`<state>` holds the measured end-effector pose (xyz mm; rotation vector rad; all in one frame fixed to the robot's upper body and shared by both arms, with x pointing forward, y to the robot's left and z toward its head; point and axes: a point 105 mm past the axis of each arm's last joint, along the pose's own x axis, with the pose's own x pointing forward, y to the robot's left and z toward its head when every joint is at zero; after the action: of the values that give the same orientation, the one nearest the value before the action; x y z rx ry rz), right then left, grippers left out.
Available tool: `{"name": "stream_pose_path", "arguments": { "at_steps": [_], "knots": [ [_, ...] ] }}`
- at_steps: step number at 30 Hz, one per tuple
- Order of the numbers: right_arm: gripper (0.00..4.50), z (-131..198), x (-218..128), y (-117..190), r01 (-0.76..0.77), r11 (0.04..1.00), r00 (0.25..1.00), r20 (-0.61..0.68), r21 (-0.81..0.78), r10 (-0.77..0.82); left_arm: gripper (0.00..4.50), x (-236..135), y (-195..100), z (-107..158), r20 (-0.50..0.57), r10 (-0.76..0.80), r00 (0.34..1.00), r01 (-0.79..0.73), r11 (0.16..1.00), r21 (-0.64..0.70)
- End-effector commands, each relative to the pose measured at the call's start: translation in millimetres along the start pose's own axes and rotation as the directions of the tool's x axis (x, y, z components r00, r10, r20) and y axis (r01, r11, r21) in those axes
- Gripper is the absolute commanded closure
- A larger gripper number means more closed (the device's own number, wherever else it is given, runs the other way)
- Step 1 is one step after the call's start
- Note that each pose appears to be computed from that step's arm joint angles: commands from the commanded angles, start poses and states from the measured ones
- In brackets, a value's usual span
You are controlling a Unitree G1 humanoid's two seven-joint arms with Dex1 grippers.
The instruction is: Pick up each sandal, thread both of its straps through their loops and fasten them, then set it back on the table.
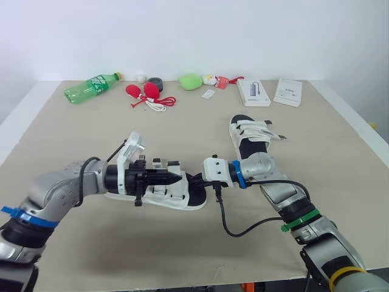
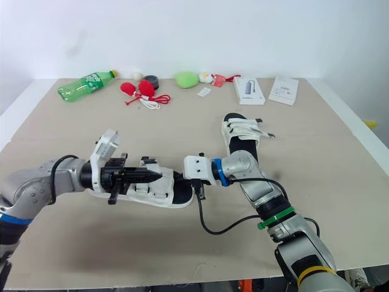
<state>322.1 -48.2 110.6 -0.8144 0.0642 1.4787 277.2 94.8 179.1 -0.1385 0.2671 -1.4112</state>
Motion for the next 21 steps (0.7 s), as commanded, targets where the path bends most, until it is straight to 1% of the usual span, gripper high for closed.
{"name": "stream_pose_path", "arguments": {
  "at_steps": [1,9,15,21],
  "knots": [
    [4.5,-49.5,0.0,23.8,-0.051,0.991,0.983,-0.169,0.126,0.072,4.46,-3.8,7.2,21.5,0.032,0.031,0.999,-0.035,0.993,0.113],
    [4.5,-49.4,-1.2,23.8,-0.04,0.991,0.984,-0.168,0.13,0.062,4.46,-5.7,23.8,11.2,-0.02,0.078,0.997,-0.075,0.987,0.14],
    [4.5,-48.7,-1.3,25.7,-0.036,0.99,0.985,-0.164,0.137,0.059,4.46,2.5,33.7,3.8,-0.022,0.113,0.993,-0.108,0.978,0.179],
    [4.5,-47.6,-1.0,24.3,-0.038,0.99,0.985,-0.163,0.134,0.06,4.46,5.3,38.2,-4.7,-0.053,0.113,0.992,-0.1,0.974,0.203]
  ]
}}
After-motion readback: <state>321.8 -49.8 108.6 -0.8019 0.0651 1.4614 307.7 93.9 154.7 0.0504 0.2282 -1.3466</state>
